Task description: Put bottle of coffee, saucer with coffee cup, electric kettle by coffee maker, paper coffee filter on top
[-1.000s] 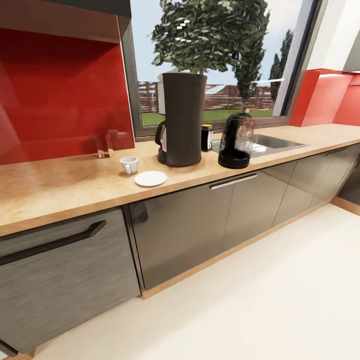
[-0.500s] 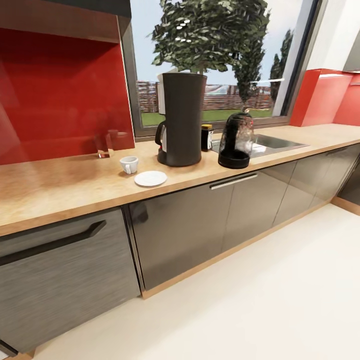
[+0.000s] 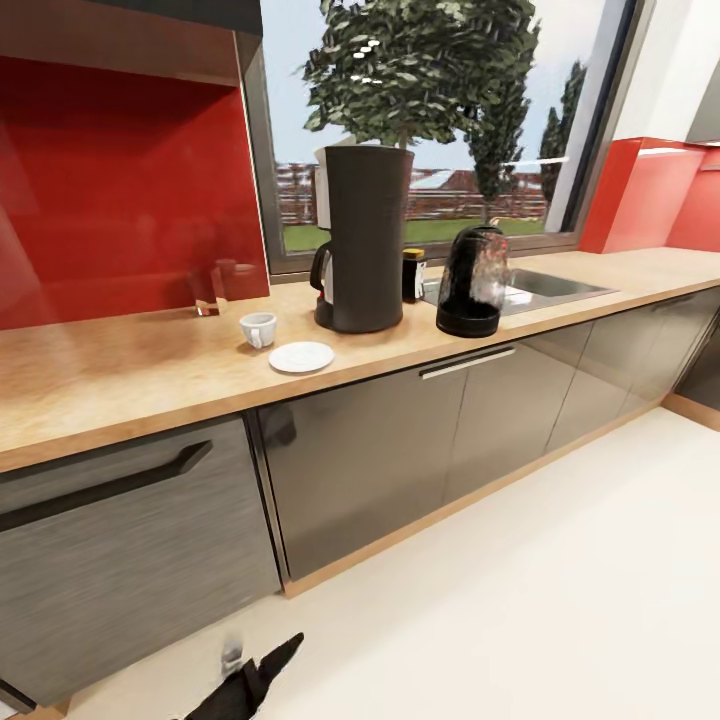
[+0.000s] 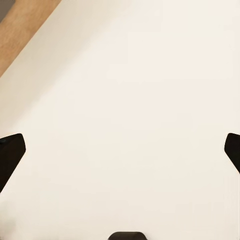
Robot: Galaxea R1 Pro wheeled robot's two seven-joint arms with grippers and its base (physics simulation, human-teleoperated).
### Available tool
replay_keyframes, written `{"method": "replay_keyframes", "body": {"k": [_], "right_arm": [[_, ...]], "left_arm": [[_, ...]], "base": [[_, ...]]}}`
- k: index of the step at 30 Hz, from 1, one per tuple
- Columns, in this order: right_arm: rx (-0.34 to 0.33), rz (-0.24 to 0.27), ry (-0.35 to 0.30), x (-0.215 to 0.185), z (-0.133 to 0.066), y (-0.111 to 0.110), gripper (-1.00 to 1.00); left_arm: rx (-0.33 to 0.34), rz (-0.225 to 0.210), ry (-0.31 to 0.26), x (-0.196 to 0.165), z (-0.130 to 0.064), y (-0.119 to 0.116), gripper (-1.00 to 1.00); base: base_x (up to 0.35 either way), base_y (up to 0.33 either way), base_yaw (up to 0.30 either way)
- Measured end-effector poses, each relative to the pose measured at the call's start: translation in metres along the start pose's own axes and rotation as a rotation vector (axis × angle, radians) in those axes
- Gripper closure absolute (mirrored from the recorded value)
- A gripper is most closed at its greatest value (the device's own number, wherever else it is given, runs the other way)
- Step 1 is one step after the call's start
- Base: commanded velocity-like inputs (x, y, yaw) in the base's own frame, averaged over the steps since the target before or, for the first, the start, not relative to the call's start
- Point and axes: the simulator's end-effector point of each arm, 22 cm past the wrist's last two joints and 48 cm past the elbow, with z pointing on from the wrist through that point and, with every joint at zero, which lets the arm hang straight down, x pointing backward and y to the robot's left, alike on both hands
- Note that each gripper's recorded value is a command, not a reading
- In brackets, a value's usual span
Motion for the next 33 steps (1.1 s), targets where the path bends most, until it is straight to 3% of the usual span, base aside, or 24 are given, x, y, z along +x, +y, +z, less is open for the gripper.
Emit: {"method": "replay_keyframes", "body": {"k": [2,6,8,10,12,15,18,19,21,24,26,29,30,33], "right_arm": [[0.001,-0.001,-0.002,-0.001,0.000,0.000,-1.00],[0.001,-0.002,-0.002,-0.001,0.000,0.000,-1.00],[0.001,-0.002,-0.003,-0.001,0.000,0.000,-1.00],[0.001,-0.002,-0.004,-0.001,0.000,-0.001,-1.00],[0.001,-0.002,-0.004,-0.001,0.000,-0.001,-1.00],[0.005,-0.004,-0.006,-0.003,-0.002,-0.003,-1.00],[0.006,-0.005,-0.007,-0.004,-0.002,-0.003,-1.00],[0.007,-0.005,-0.007,-0.004,-0.002,-0.003,-1.00],[0.007,-0.006,-0.007,-0.004,-0.002,-0.004,-1.00],[0.008,-0.006,-0.007,-0.004,-0.003,-0.004,-1.00],[0.009,-0.007,-0.008,-0.004,-0.003,-0.004,-1.00],[0.012,-0.007,-0.008,-0.004,-0.003,-0.005,-1.00],[0.024,-0.012,-0.014,-0.005,-0.003,-0.007,-1.00],[0.042,-0.037,-0.034,-0.010,-0.002,-0.011,-1.00]], "left_arm": [[0.038,0.015,0.055,-0.005,0.026,-0.024,-1.00],[0.086,0.065,0.189,0.006,0.056,-0.065,-1.00],[0.112,0.115,0.291,0.009,0.083,-0.114,-1.00],[0.096,0.176,0.330,-0.012,0.101,-0.166,-1.00],[0.084,0.219,0.343,-0.027,0.104,-0.193,-1.00],[0.071,0.374,0.376,-0.086,0.110,-0.264,-1.00],[0.087,0.472,0.365,-0.118,0.116,-0.303,-1.00],[0.104,0.529,0.352,-0.136,0.120,-0.328,-1.00],[0.123,0.594,0.332,-0.155,0.125,-0.357,-1.00],[0.168,0.741,0.266,-0.205,0.133,-0.433,-1.00],[0.177,0.804,0.226,-0.231,0.136,-0.469,-1.00],[0.150,0.867,0.151,-0.278,0.140,-0.515,-1.00],[0.092,0.889,0.088,-0.318,0.142,-0.537,-1.00],[0.033,0.894,0.021,-0.358,0.141,-0.559,-1.00]], "base": [[0.000,0.000,0.000],[0.000,0.000,0.000],[0.000,0.000,0.000],[0.000,0.000,0.000],[0.000,0.000,0.000],[0.000,0.000,0.000],[0.000,0.000,0.000],[0.000,0.000,0.000],[0.000,0.000,0.000],[0.000,0.000,0.000],[0.000,0.000,0.000],[0.000,0.000,0.000],[0.000,0.000,0.000],[0.000,0.000,0.000]]}}
